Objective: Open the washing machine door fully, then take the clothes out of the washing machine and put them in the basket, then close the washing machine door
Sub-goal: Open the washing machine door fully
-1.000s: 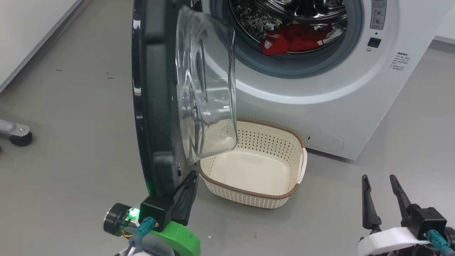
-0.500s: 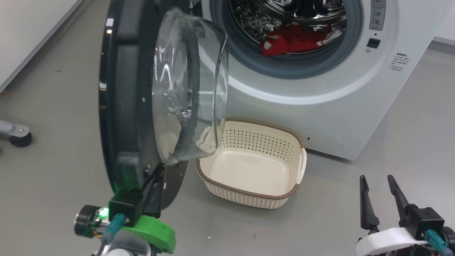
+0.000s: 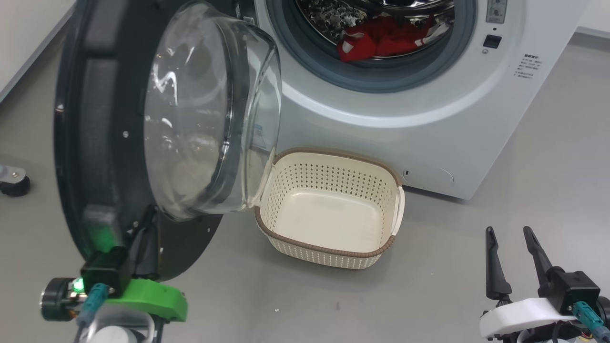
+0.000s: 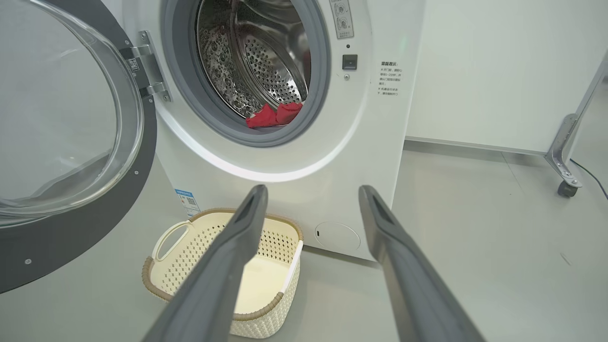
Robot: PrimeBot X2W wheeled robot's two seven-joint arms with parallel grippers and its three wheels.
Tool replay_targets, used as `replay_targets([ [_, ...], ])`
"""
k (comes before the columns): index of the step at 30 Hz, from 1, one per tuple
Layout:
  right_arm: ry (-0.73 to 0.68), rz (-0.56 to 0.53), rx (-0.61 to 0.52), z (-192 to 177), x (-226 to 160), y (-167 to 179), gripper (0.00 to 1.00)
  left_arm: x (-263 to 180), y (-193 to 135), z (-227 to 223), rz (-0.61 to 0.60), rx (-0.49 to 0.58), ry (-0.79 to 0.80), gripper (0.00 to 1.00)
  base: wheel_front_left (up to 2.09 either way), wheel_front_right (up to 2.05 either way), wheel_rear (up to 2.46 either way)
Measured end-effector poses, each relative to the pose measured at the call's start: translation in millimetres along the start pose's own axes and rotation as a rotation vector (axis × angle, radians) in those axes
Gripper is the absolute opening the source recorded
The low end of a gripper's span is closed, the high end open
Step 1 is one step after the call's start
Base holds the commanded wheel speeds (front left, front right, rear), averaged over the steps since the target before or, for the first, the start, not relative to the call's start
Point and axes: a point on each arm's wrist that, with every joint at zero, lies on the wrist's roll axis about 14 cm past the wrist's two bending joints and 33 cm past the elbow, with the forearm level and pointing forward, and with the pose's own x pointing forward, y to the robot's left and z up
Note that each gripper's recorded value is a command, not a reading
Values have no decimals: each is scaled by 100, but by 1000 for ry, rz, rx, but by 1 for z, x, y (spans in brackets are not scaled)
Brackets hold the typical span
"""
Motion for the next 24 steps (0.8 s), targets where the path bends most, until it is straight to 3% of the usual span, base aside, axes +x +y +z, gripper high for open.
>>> replay_targets([
  [7,3,-21,1,-2,3,-8,100,6,34,-4,107,11,3,0,0,0,0],
  [24,8,-29,8,-7,12,-17,100,25,80,-1,261,15,-15,0,0,0,0],
])
